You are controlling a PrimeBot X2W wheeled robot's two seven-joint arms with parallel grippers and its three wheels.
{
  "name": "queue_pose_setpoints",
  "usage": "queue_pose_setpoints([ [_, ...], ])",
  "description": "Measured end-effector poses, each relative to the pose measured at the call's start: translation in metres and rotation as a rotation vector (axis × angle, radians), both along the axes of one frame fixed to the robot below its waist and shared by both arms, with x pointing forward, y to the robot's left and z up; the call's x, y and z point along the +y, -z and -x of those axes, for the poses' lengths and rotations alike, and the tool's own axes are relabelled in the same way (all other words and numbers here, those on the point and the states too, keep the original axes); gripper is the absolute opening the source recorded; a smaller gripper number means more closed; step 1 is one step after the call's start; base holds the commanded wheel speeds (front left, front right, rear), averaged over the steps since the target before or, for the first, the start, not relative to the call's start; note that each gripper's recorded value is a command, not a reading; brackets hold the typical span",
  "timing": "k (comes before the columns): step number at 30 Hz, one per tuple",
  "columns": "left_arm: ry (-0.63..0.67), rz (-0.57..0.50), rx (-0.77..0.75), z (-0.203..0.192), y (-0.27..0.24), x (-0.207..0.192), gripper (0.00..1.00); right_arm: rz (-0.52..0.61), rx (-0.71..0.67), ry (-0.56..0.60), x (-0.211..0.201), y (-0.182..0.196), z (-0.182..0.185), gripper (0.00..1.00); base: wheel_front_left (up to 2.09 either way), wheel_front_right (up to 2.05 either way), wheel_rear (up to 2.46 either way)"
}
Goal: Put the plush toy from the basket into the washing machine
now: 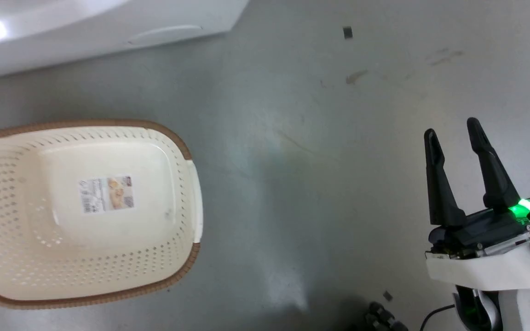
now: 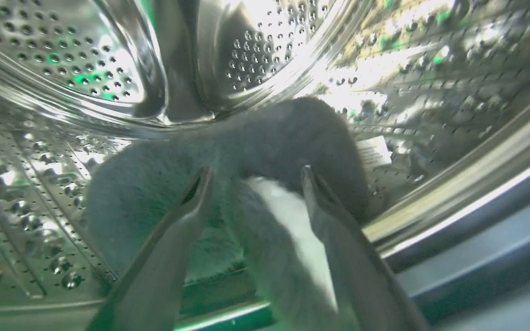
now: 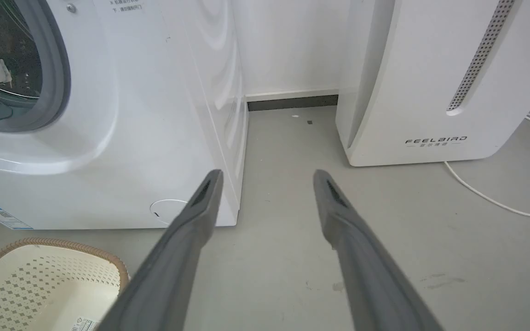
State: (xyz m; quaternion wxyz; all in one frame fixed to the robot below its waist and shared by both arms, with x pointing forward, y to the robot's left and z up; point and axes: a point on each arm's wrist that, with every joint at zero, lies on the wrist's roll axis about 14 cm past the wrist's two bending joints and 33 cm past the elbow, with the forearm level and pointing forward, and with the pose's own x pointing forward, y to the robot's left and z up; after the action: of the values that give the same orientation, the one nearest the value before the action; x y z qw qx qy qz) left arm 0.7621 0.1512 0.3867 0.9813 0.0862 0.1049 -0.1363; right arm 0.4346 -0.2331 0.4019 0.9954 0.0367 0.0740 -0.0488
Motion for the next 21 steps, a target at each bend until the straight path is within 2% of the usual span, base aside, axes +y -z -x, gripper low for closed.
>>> queue_pose_setpoints([
  [1,-0.019,0.062,-0.035,0.013,-0.014,0.001,1.0,0.021,-0.033,-0.008,0.0,-0.013,-0.001,1.0,0.0,0.0,0.0],
  [9,0.002,0.149,-0.093,0.071,-0.054,-0.01,1.0,0.061,-0.143,-0.029,0.005,-0.059,0.004,1.0,0.0,0.0,0.0],
  [14,-0.018,0.242,-0.202,0.109,-0.107,-0.009,1.0,0.059,-0.196,-0.053,0.015,-0.08,0.012,1.0,0.0,0.0,0.0],
  [21,-0.109,0.305,-0.32,0.203,-0.148,0.014,1.0,0.046,-0.274,-0.098,0.032,-0.111,0.027,1.0,0.0,0.0,0.0],
])
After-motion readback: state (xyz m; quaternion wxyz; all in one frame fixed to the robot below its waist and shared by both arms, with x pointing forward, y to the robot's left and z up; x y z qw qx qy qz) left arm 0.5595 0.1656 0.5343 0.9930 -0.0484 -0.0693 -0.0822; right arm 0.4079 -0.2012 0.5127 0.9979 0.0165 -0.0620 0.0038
